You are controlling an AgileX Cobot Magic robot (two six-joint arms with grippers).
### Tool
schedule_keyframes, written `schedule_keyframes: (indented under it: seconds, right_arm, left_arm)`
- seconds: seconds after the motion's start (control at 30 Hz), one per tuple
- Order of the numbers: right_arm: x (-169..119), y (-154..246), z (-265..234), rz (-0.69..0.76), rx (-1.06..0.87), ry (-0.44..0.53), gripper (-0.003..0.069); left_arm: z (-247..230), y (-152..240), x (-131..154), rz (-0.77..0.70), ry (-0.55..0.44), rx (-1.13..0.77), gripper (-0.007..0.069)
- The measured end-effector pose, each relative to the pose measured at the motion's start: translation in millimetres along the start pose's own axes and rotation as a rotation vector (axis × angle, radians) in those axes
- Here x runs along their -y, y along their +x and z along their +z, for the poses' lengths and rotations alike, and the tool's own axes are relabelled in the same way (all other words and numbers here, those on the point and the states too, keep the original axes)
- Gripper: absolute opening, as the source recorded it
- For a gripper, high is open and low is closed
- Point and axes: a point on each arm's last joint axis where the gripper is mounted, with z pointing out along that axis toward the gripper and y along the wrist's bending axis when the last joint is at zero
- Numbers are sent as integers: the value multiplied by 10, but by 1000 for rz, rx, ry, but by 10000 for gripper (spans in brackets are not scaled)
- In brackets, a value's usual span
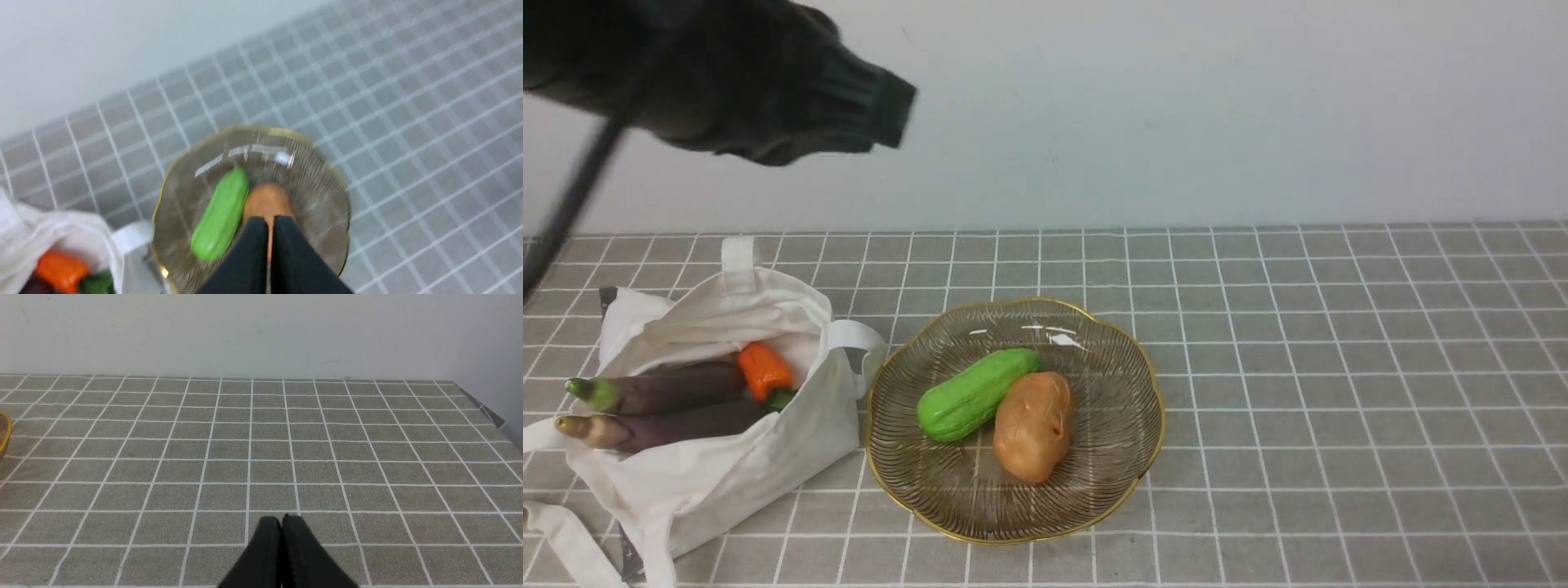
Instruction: Take vegetables from bag on grey coffee tablecloth place on plate.
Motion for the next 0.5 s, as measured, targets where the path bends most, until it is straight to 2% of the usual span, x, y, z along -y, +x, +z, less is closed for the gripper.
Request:
schedule_keyframes:
  seconds: [0.27, 0.5]
  right_arm:
    - [0, 0, 0, 0, 0, 0, -13]
    - [0, 0, 0, 0, 0, 0, -13]
  left_arm:
    - [-454, 672, -66, -14, 30, 119, -5]
    - [-744, 876, -93, -15, 39, 194, -5]
